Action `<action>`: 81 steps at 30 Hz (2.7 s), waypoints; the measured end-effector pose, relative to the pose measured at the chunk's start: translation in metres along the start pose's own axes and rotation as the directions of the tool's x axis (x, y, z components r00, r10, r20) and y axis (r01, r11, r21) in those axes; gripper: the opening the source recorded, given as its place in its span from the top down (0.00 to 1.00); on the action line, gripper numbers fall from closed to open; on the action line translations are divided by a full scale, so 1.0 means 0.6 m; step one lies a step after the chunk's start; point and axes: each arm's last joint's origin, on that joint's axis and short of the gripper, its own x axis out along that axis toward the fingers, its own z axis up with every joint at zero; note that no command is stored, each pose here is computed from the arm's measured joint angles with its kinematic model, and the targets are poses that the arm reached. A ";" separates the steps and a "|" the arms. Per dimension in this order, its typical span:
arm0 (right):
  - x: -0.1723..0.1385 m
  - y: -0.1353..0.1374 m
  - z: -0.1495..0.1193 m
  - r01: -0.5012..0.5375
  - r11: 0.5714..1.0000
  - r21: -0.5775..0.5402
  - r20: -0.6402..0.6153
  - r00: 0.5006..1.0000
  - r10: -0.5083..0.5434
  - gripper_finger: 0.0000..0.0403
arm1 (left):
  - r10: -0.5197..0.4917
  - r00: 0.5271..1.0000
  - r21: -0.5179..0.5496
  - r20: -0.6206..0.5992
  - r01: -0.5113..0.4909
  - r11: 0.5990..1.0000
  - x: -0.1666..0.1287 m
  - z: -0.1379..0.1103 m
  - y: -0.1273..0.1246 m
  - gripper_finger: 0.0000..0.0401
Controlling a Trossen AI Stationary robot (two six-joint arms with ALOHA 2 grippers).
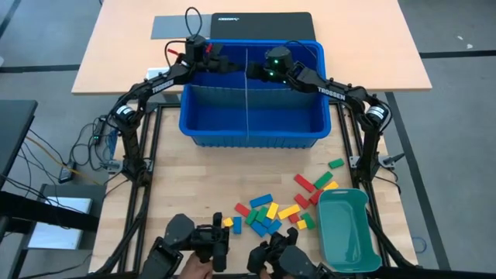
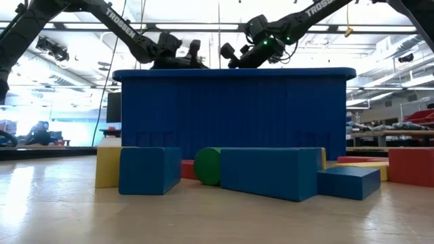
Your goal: Sort Items/Unsort Items
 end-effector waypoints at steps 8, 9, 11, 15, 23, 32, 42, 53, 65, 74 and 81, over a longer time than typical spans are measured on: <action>-0.042 0.011 0.030 -0.006 0.997 -0.075 0.034 0.999 0.008 0.67 | -0.103 0.994 0.048 0.039 0.101 0.994 -0.007 0.018 -0.014 1.00; -0.048 0.011 0.033 0.001 0.996 -0.085 0.036 0.999 0.002 0.66 | -0.109 0.993 0.053 0.047 0.106 0.993 -0.009 0.020 -0.015 1.00; -0.065 0.016 0.043 -0.003 0.994 -0.109 0.053 0.999 0.009 0.64 | -0.114 0.992 0.050 0.056 0.111 0.993 -0.012 0.023 -0.015 1.00; -0.103 0.034 0.061 -0.031 0.988 -0.149 0.091 0.995 0.045 0.61 | -0.126 0.991 0.055 0.053 0.123 0.991 -0.022 0.029 -0.013 1.00; -0.202 0.102 0.092 -0.168 0.946 -0.278 0.069 0.979 0.194 0.62 | -0.143 0.984 0.139 0.102 0.128 0.982 -0.077 0.063 -0.047 1.00; -0.305 0.202 0.090 -0.276 0.921 -0.274 -0.126 0.960 0.250 0.82 | -0.187 0.978 0.219 0.096 0.162 0.962 -0.118 0.077 -0.116 1.00; -0.313 0.272 0.085 -0.297 0.937 -0.185 -0.098 0.954 0.283 0.79 | -0.184 0.972 0.266 0.145 0.141 0.954 -0.164 0.090 -0.164 1.00; -0.266 0.297 0.061 -0.475 0.850 -0.226 -0.191 0.878 0.440 0.79 | -0.191 0.966 0.320 0.176 0.127 0.939 -0.225 0.101 -0.206 1.00; -0.258 0.258 0.041 -0.195 0.937 -0.291 -0.229 0.965 0.130 0.63 | -0.153 0.984 0.263 0.093 0.125 0.957 -0.213 0.081 -0.206 1.00; -0.276 0.289 -0.010 -0.156 0.893 -0.422 -0.218 0.974 0.067 0.37 | -0.133 0.991 0.241 -0.003 0.130 0.962 -0.180 0.053 -0.205 0.99; -0.292 0.299 -0.043 0.016 0.913 -0.408 -0.126 0.989 -0.074 0.33 | -0.165 0.985 0.240 -0.043 0.170 0.956 -0.158 0.041 -0.219 0.99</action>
